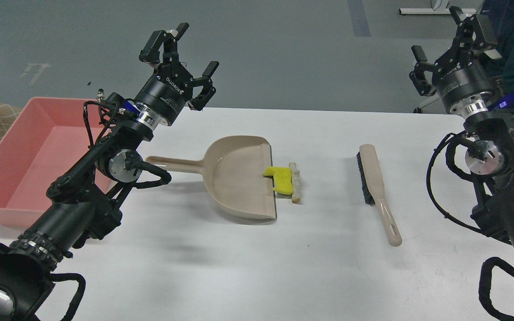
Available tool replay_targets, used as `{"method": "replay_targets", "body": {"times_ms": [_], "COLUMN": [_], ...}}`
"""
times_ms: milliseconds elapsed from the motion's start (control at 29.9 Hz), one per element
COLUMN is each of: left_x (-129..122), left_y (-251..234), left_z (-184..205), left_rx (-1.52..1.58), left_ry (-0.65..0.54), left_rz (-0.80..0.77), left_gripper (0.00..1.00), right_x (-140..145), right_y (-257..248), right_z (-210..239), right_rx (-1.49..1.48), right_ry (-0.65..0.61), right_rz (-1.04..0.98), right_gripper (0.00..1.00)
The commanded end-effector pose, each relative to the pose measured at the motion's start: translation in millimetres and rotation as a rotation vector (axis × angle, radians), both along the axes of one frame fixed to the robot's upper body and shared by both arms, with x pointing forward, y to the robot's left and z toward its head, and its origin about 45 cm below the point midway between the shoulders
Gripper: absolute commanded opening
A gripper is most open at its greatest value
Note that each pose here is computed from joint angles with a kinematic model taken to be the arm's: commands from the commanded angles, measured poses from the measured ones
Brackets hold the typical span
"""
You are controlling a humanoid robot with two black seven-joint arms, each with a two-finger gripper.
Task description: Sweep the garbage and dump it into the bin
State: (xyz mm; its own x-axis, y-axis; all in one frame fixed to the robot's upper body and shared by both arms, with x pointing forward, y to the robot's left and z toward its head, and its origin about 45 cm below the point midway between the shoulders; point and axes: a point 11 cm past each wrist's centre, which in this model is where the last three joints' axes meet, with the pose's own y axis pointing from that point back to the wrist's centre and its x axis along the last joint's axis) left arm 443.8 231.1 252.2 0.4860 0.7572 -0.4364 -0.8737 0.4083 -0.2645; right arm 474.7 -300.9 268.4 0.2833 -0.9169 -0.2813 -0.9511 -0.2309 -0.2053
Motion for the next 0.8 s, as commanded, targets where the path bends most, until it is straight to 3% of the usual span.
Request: {"method": "replay_targets", "body": {"times_ms": [0,769], "left_x": [0,5], "left_y": [-1,25], "left_z": [1,-1], "left_rx": [-0.005,0.047], "left_ry": [-0.005,0.016], "left_rz": [0.001,0.054], "left_gripper": [0.98,0.98], "right_x": [-1,2], "right_y": [0,-5], "right_z": [-2,-3], "right_rx": [0.0,0.002], "right_ry": [0.004,0.019], "right_rz": [0.0,-0.048], "right_gripper": [1.0,1.0]}}
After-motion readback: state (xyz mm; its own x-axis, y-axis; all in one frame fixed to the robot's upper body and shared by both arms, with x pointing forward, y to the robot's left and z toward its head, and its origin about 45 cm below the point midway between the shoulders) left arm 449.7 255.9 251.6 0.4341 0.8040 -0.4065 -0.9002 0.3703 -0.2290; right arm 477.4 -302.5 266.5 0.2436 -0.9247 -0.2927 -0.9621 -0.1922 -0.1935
